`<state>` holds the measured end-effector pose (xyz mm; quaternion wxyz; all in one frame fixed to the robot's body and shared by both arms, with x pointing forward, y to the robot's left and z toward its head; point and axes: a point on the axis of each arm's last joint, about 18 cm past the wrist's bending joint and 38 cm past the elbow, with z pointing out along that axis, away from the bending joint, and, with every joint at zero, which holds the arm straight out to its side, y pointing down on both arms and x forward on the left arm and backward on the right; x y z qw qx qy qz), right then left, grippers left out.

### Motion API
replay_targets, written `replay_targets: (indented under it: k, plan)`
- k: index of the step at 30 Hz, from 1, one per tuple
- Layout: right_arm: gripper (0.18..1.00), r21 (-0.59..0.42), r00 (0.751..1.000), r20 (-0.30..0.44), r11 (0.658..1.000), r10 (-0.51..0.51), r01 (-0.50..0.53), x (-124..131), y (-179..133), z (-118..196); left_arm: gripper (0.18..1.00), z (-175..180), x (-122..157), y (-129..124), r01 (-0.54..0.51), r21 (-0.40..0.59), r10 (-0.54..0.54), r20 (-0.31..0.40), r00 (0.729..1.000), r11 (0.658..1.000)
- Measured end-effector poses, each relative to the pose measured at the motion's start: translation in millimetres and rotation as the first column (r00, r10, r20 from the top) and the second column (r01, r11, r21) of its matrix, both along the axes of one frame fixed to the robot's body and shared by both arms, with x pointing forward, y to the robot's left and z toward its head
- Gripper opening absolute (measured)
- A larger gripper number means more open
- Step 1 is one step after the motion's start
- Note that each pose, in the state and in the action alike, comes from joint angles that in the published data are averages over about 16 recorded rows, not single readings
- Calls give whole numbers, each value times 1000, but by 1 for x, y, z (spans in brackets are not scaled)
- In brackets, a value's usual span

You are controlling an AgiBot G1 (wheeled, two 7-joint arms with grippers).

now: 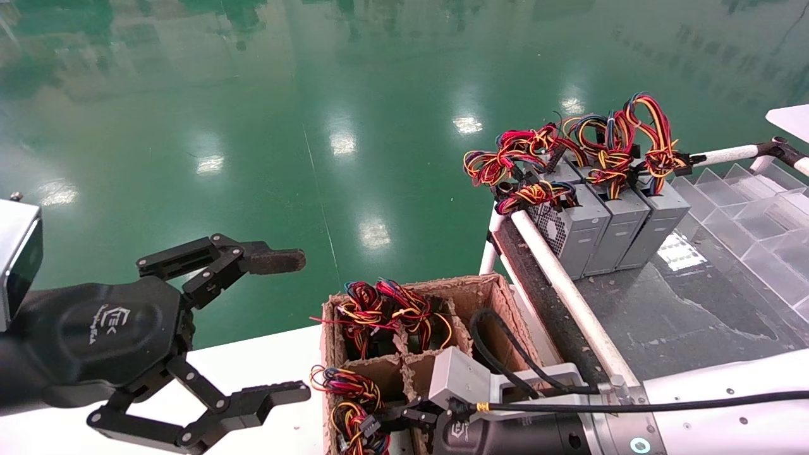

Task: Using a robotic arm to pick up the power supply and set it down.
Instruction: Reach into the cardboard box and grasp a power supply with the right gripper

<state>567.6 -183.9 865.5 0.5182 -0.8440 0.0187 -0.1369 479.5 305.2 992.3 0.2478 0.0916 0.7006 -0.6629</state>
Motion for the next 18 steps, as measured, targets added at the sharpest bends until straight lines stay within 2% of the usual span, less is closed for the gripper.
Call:
replay_targets:
  k: [11, 18]
  plan:
    - [399, 3, 1000, 9, 1000, -6, 6, 0, -1, -2, 1001, 0, 0, 0, 0, 0, 0, 0, 1000, 1000]
    - [299, 41, 1000, 25, 999, -5, 4, -5, -8, 7, 1001, 0, 0, 0, 0, 0, 0, 0, 1000, 1000]
